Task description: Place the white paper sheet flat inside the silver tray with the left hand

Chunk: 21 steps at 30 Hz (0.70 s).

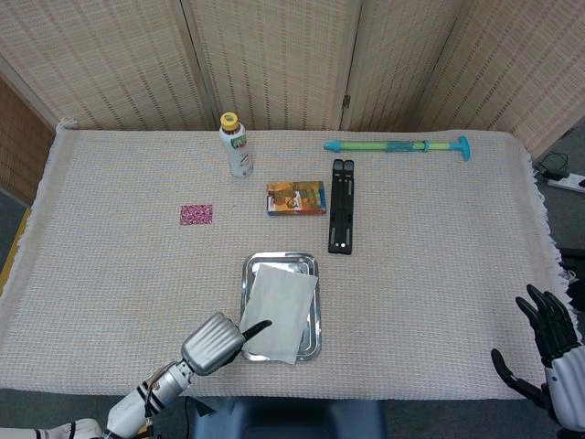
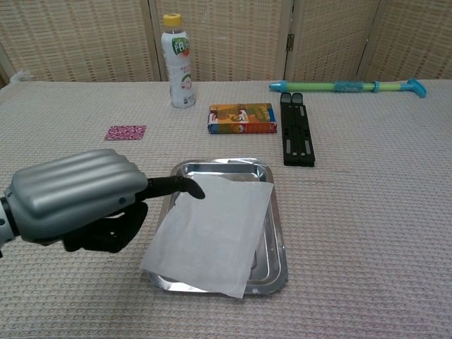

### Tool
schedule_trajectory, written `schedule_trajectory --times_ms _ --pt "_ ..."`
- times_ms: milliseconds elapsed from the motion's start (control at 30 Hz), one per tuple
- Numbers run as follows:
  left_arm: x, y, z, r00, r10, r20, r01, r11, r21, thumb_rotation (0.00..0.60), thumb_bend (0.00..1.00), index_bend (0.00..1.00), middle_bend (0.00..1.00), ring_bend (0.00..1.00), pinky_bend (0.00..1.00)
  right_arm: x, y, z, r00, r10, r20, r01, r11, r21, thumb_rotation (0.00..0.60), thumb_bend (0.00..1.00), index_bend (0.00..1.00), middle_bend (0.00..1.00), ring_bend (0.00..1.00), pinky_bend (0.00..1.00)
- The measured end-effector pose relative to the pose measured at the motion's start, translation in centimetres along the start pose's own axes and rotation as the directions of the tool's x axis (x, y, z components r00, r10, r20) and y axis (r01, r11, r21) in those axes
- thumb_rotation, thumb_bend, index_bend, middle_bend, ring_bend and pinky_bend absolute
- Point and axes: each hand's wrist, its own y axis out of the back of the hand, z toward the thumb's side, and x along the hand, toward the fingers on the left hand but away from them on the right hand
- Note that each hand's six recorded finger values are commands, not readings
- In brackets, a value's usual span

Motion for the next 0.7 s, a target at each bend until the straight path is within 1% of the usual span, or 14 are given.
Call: schedule_trajectory --times_ms 67,100,200,233,367,567,700 --pt "-0.3 -1.0 0.1 0.999 -0.052 0.018 0.053 0.997 -0.061 0.6 1.0 0.25 1.0 1.0 1.0 0.0 0.0 0.0 1.0 -0.001 0.002 0.001 1.0 0.0 0.6 0.43 0.0 0.0 0.0 0.0" --pt "-0.5 -1.7 0.1 0.995 -0.09 0.03 0.092 0.992 -0.085 0.6 1.0 0.25 1.0 1.0 1.0 -0.1 0.0 -0.1 1.0 -0.001 0.003 0.001 1.0 0.001 0.6 0.43 0.0 0.0 0.0 0.0" --pt "-0.9 -3.4 0.1 0.984 -0.169 0.053 0.173 0.98 -0.096 0.6 1.0 0.26 1.0 1.0 1.0 -0.1 0.0 -0.1 1.0 -0.002 0.003 0.002 1.0 0.0 0.6 0.43 0.0 0.0 0.0 0.0" --pt "-0.8 -3.7 0.1 0.982 -0.18 0.056 0.184 0.978 -0.095 0.6 1.0 0.26 1.0 1.0 1.0 -0.1 0.0 -0.1 1.0 -0.004 0.003 0.004 1.0 0.001 0.6 0.43 0.0 0.0 0.0 0.0" --pt "-0.2 -4.4 0.4 0.979 -0.192 0.072 0.199 0.975 -0.102 0.6 1.0 0.26 1.0 1.0 1.0 -0.1 0.1 -0.2 1.0 -0.007 0.004 0.007 1.0 0.001 0.6 0.43 0.0 0.0 0.0 0.0" --pt "0.6 -4.1 0.7 0.982 -0.165 0.086 0.174 0.979 -0.108 0.6 1.0 0.25 1.0 1.0 1.0 -0.2 0.1 -0.3 1.0 -0.008 0.009 0.008 1.0 0.003 0.6 0.43 0.0 0.0 0.0 0.0" --pt "0.9 -4.5 0.7 0.981 -0.17 0.092 0.18 0.978 -0.107 0.6 1.0 0.25 1.0 1.0 1.0 -0.3 0.2 -0.3 1.0 -0.011 0.009 0.011 1.0 0.002 0.6 0.43 0.0 0.0 0.0 0.0"
